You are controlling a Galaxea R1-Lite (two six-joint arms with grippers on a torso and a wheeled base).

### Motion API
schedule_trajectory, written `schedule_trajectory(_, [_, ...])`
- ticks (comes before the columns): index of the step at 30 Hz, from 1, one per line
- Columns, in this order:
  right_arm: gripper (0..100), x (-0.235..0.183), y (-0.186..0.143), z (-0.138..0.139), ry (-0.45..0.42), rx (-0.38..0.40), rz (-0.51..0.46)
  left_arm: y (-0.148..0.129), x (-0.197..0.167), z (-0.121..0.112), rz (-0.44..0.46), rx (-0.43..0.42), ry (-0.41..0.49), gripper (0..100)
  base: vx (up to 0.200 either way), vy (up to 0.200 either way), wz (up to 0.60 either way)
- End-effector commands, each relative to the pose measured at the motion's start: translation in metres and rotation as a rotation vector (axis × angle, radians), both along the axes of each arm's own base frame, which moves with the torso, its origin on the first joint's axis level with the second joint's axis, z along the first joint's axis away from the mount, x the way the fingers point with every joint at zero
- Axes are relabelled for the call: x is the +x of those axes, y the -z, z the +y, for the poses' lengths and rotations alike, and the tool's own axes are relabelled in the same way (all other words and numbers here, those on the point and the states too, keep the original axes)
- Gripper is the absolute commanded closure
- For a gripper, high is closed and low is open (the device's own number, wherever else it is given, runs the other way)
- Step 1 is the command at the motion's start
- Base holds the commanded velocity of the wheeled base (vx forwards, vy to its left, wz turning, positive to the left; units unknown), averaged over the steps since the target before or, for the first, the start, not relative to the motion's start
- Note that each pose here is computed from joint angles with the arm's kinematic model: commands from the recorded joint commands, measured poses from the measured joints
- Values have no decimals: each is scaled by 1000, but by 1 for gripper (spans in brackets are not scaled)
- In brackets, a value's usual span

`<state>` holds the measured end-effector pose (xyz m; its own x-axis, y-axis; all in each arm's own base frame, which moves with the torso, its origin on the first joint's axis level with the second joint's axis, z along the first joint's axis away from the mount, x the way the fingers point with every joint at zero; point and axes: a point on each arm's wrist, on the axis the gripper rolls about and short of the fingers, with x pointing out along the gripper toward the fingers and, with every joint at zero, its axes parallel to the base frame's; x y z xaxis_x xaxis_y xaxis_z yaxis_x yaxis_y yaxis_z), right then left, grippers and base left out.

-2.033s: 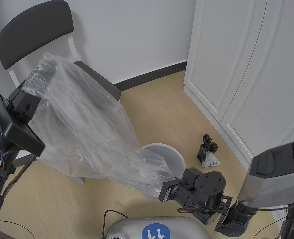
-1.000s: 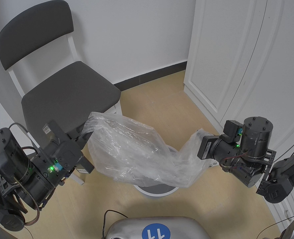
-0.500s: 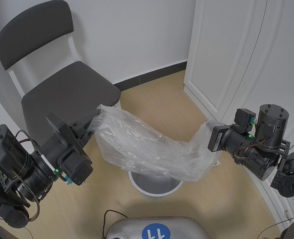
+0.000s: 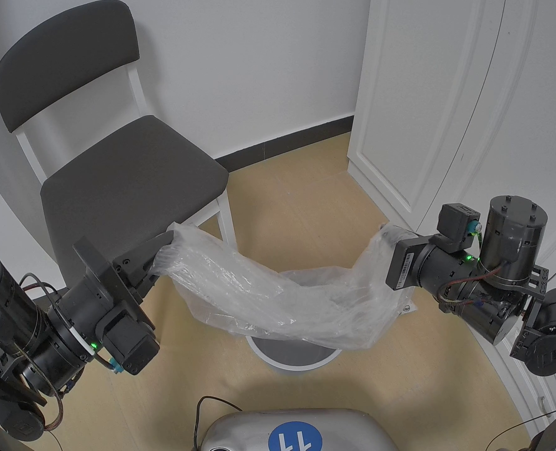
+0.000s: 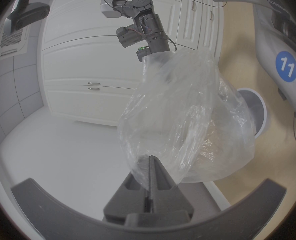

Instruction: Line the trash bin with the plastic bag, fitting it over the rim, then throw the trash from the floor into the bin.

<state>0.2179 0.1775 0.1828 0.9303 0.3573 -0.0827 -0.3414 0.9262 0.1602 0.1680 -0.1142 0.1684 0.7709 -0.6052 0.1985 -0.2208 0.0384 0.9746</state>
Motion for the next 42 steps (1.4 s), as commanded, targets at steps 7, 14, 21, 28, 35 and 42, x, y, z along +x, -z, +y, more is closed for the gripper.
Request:
schedule_trajectory(7, [100, 1, 1, 1, -2, 0, -1, -3, -5, 5, -51, 43, -18, 100, 0, 0, 0])
schedule_trajectory(14, [100, 1, 1, 1, -3, 2, -1, -2, -7, 6, -50, 49, -22, 100, 0, 0, 0])
schedule_trajectory(21, [100, -1, 0, 0, -2, 4, -4, 0, -8, 6, -72, 83, -25, 100, 0, 0, 0])
schedule_trajectory(28, [100, -1, -1, 4, -13, 6, -9, 4, -10, 8, -100, 148, 22, 100, 0, 0, 0])
schedule_trajectory(35, [100, -4, -9, 13, -42, 25, -31, 9, -21, 15, -108, 186, 50, 100, 0, 0, 0])
schedule_trajectory(42, [100, -4, -6, 17, -50, 20, -25, 11, -22, 21, -99, 188, 31, 100, 0, 0, 0])
